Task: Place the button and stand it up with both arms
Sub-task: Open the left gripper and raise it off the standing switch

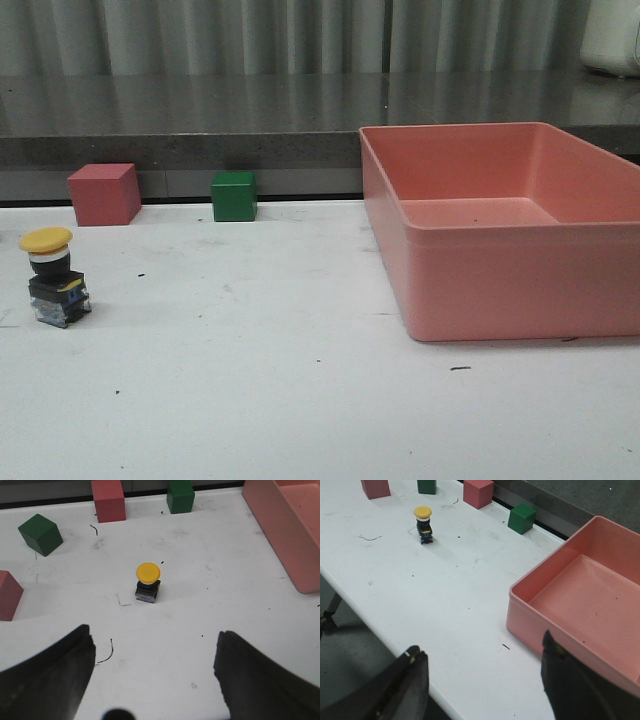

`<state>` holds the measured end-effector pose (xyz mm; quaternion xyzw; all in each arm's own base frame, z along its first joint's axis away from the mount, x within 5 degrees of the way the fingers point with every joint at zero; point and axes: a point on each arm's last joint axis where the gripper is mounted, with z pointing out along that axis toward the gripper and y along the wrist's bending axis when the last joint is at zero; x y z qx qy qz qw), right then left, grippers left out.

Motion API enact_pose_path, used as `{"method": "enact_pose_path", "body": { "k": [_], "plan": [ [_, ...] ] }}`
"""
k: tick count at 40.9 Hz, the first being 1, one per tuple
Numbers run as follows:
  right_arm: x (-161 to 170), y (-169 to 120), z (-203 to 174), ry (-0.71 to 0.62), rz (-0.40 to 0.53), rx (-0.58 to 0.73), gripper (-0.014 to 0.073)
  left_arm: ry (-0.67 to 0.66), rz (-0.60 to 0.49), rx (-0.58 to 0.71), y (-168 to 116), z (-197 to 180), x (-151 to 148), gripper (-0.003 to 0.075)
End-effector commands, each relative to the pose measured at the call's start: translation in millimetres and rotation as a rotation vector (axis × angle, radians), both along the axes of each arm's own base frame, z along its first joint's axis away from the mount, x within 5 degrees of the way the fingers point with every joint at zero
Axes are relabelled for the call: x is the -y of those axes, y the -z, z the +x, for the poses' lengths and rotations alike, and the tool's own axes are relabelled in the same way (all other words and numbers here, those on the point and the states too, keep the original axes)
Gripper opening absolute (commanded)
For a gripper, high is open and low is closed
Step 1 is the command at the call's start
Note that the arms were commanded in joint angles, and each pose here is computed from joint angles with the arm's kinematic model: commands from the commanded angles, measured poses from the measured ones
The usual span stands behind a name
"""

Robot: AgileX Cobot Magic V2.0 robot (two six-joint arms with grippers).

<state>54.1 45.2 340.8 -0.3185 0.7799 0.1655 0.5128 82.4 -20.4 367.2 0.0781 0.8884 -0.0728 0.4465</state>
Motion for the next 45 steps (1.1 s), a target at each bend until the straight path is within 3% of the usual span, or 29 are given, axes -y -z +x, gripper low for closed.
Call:
{"method": "enact_pose_path", "body": {
  "k": [1, 12, 14, 23, 27, 29, 45],
  "plan": [
    [-1.3, -13.5, 1.6, -0.001, 0.059, 0.077, 0.0496, 0.007, -0.028, 0.086, -14.1, 0.1, 1.2, 0.0495],
    [-1.1, -13.1, 1.5, -0.001, 0.056, 0.073, 0.0461, 0.007, -0.031, 0.097, -14.9, 0.5, 1.2, 0.0474],
    [-1.1, -13.1, 1.5, -0.001, 0.056, 0.073, 0.0411, 0.006, -0.032, 0.103, -15.4, 0.8, 1.3, 0.0427],
    [-1.1, -12.8, 1.4, -0.001, 0.053, 0.071, 0.0033, 0.005, -0.037, 0.126, -17.3, 1.9, 1.4, 0.0143],
    [-1.1, -12.8, 1.4, -0.001, 0.053, 0.071, -0.0069, 0.004, -0.041, 0.144, -18.8, 2.7, 1.5, 0.0016],
    [-1.1, -12.8, 1.4, -0.001, 0.053, 0.071, -0.0064, 0.002, -0.046, 0.158, -19.9, 3.3, 1.5, -0.0018],
    [-1.1, -12.8, 1.4, -0.001, 0.054, 0.070, -0.0068, -0.010, -0.044, 0.201, -23.3, 5.2, 0.4, -0.0020]
  ]
}}
